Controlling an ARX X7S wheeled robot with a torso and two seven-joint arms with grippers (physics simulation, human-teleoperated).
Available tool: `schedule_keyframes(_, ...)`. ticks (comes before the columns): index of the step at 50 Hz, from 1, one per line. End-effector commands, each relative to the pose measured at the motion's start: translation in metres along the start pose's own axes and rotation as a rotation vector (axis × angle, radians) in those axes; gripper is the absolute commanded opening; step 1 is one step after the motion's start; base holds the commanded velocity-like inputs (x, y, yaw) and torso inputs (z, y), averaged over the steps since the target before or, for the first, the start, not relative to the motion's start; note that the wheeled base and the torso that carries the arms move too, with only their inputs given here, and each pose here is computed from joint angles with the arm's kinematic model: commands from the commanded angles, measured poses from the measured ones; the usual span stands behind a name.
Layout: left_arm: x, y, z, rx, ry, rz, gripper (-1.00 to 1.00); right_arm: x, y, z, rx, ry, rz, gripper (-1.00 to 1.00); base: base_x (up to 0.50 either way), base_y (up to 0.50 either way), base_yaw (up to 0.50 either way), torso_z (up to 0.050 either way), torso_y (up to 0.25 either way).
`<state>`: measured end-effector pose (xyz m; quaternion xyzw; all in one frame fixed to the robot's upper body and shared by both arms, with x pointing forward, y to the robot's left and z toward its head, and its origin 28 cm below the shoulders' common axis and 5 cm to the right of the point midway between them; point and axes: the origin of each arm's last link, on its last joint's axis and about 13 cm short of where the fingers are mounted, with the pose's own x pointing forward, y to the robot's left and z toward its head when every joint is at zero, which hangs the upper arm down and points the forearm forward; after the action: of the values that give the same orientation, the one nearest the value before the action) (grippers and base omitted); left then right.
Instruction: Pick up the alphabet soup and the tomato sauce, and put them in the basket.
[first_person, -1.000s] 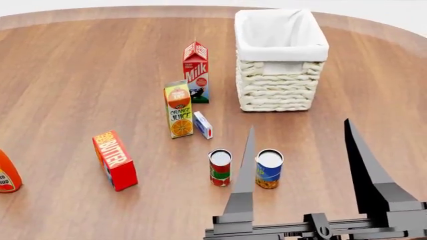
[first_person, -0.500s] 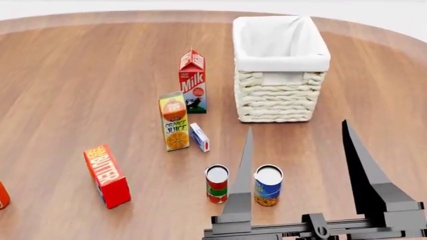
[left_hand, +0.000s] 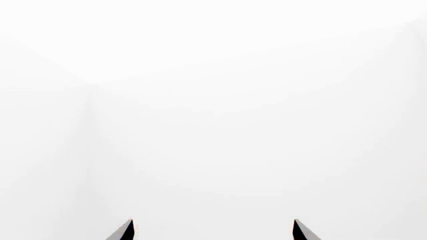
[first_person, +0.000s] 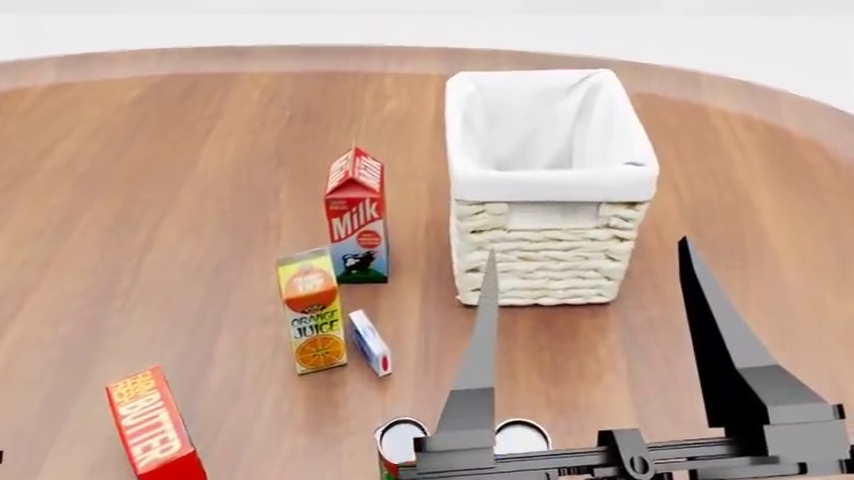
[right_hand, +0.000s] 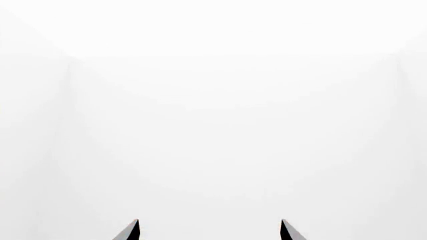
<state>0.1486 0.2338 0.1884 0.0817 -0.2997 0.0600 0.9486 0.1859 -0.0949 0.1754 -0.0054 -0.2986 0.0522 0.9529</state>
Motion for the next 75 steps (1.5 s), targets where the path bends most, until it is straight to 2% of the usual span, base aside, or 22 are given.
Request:
schedule_keyframes(1,0.0,0.0,0.0,0.0,-0.001,0.0,1.0,-0.002,0.001,-0.003,0.0,-0.004,0.003,1.0,0.42,0.0,0.0,0.0,0.0)
schedule_keyframes(3,-0.001,0.0,0.0,-0.003,-0.001,0.001,1.0,0.004,0.0,0.006,0.002,-0.003,0.003,1.0,0.42,0.0,0.0,0.0,0.0)
schedule_keyframes(4,-0.001,-0.001,0.0,-0.004,-0.001,0.0,1.0,-0.001,0.001,-0.001,0.003,-0.003,0.003,1.0,0.42,0.0,0.0,0.0,0.0)
schedule_keyframes(24,-0.001,0.0,0.0,-0.013,-0.008,0.007,1.0,-0.004,0.001,-0.003,0.001,-0.001,0.005,1.0,0.42,0.0,0.0,0.0,0.001)
schedule_keyframes(25,-0.001,0.0,0.0,-0.012,-0.008,0.006,1.0,0.002,0.001,0.004,0.001,-0.002,0.006,1.0,0.42,0.0,0.0,0.0,0.0)
schedule_keyframes(31,-0.001,0.0,0.0,-0.009,-0.003,0.003,1.0,-0.003,0.002,-0.004,0.001,0.0,0.008,1.0,0.42,0.0,0.0,0.0,0.0)
schedule_keyframes(42,0.0,-0.001,0.0,-0.009,-0.003,-0.002,1.0,0.003,0.001,0.008,0.005,-0.008,0.008,1.0,0.42,0.0,0.0,0.0,0.001)
schedule_keyframes(47,0.0,-0.001,0.0,-0.01,-0.003,-0.002,1.0,-0.003,0.002,-0.002,0.006,-0.006,0.009,1.0,0.42,0.0,0.0,0.0,0.0)
schedule_keyframes(50,0.001,-0.001,0.0,-0.009,-0.003,-0.002,1.0,0.002,0.001,0.005,0.006,-0.003,0.009,1.0,0.42,0.0,0.0,0.0,0.0)
schedule_keyframes(53,0.0,-0.001,0.0,-0.008,-0.002,-0.002,1.0,-0.004,0.002,-0.004,0.008,-0.002,0.01,1.0,0.42,0.0,0.0,0.0,0.0)
schedule_keyframes(57,0.001,-0.002,0.0,-0.011,-0.002,-0.005,1.0,0.001,0.001,0.005,0.01,-0.002,0.009,1.0,0.42,0.0,0.0,0.0,0.003)
schedule_keyframes(59,0.001,-0.002,0.0,-0.012,-0.003,-0.004,1.0,-0.005,0.002,-0.004,0.01,0.0,0.008,1.0,0.42,0.0,0.0,0.0,0.0)
schedule_keyframes(63,0.0,-0.002,0.0,-0.011,-0.001,-0.004,1.0,-0.002,0.002,0.0,0.006,0.005,0.01,1.0,0.42,0.0,0.0,0.0,0.003)
schedule_keyframes(71,0.0,-0.002,-0.001,-0.014,0.002,-0.004,1.0,-0.003,0.003,0.0,-0.001,0.009,0.016,1.0,0.06,0.0,0.0,0.0,0.0)
schedule_keyframes(75,0.0,-0.003,-0.001,-0.014,0.002,-0.004,1.0,-0.007,0.003,-0.004,0.031,0.04,0.017,1.0,0.0,0.0,0.0,0.0,0.0)
